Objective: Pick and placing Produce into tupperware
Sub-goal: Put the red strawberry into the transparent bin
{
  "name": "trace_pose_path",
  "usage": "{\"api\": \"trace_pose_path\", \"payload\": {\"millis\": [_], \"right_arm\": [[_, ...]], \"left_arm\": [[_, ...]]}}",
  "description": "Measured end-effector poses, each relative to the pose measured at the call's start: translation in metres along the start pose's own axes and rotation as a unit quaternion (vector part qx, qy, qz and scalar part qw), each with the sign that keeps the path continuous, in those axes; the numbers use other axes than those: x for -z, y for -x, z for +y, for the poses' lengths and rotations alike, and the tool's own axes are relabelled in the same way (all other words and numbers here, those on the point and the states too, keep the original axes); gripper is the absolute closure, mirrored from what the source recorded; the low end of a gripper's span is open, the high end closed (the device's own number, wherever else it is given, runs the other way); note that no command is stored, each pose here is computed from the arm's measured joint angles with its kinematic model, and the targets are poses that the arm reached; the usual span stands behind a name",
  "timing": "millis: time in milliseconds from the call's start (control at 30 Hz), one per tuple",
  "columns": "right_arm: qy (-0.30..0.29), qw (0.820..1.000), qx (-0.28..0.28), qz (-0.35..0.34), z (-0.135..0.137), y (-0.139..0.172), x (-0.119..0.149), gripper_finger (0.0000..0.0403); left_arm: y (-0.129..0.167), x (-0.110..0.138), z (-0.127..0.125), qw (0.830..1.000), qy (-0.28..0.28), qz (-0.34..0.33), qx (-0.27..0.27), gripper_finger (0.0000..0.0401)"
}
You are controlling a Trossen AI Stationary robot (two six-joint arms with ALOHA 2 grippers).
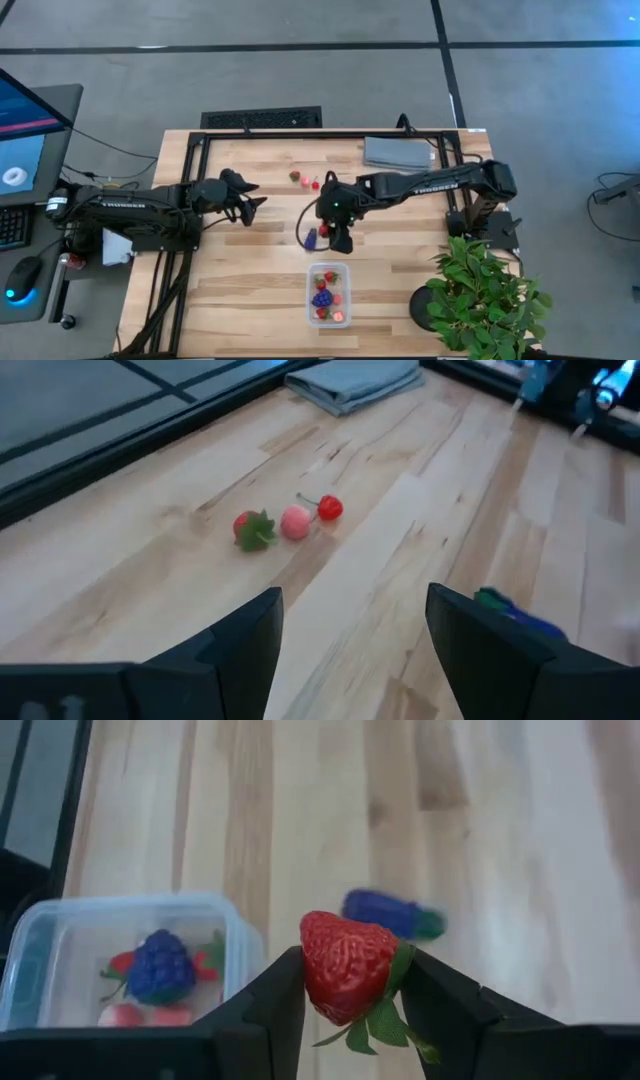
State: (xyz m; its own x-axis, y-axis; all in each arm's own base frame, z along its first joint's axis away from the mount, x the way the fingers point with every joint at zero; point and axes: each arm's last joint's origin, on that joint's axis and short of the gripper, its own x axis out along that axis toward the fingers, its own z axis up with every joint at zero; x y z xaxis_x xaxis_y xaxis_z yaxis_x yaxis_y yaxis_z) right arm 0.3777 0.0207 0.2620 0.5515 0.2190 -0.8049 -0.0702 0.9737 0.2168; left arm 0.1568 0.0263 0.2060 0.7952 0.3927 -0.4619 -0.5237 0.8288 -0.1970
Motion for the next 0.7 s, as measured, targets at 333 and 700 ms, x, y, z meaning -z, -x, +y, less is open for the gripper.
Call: {"api": "trace_pose_path", "payload": {"millis": [333,700], "right_arm": [[0.016,0.999,-0.046,-0.001,0.025,-0.016,0.012,0.0231],[0.058,0.993,-0.101,0.018,0.053,-0.025,0.024,0.022]], "left_arm": [[0.0,-0.001,-0.002,0.998,0.056,-0.002,0.018,0.0166],[0.002,-0.006,-0.009,0.99,0.123,-0.021,0.063,0.0166]]}}
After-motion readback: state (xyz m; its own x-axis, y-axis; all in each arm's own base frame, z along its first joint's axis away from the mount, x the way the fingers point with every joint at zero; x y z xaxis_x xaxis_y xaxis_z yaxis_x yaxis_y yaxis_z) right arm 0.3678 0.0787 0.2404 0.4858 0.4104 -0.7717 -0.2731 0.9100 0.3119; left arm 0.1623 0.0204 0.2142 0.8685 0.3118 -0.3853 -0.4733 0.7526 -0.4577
